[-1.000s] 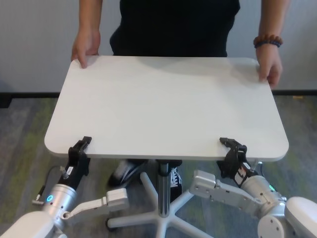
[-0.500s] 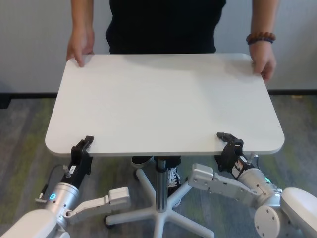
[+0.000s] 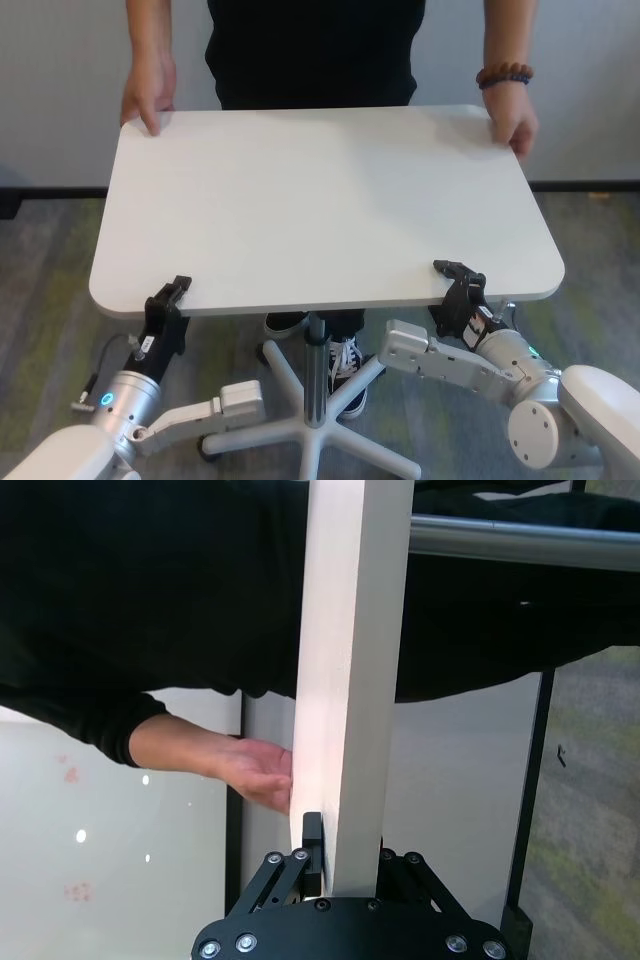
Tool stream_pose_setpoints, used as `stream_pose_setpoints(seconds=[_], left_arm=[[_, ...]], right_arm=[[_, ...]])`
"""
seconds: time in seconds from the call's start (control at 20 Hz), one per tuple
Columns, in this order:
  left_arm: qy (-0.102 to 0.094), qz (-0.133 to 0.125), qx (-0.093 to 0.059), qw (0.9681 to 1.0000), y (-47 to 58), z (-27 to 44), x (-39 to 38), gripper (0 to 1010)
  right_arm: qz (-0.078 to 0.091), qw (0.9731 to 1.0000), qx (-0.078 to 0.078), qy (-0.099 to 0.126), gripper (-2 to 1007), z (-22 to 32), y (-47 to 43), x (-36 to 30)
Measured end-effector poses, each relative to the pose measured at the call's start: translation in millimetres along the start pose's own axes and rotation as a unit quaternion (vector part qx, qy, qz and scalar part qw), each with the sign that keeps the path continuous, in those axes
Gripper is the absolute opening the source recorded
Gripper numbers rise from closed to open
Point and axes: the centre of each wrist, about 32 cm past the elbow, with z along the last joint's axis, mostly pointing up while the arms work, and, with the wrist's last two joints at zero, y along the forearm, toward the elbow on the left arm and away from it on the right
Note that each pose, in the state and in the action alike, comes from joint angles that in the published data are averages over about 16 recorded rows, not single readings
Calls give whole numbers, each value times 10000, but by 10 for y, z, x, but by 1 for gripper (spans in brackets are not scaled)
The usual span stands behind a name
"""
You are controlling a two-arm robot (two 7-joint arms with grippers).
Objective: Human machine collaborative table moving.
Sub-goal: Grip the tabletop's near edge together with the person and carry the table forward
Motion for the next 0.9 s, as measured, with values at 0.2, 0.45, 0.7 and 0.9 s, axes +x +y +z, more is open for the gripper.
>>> stream_pose_setpoints(seconds=[0.2,0.45,0.7,0.9], left_arm=[[4,2,-6,10000,8,0,0,233],[6,6,-9,10000,12,0,2,233],[7,9,-9,10000,14,-3,4,233],[7,11,-8,10000,15,-4,5,233]], right_arm=[[8,10000,6,14,353,-30,58,-12],[11,10000,8,20,353,-60,120,-23],[4,10000,13,14,353,-79,175,-22],[-6,10000,17,-5,353,-87,214,-13]])
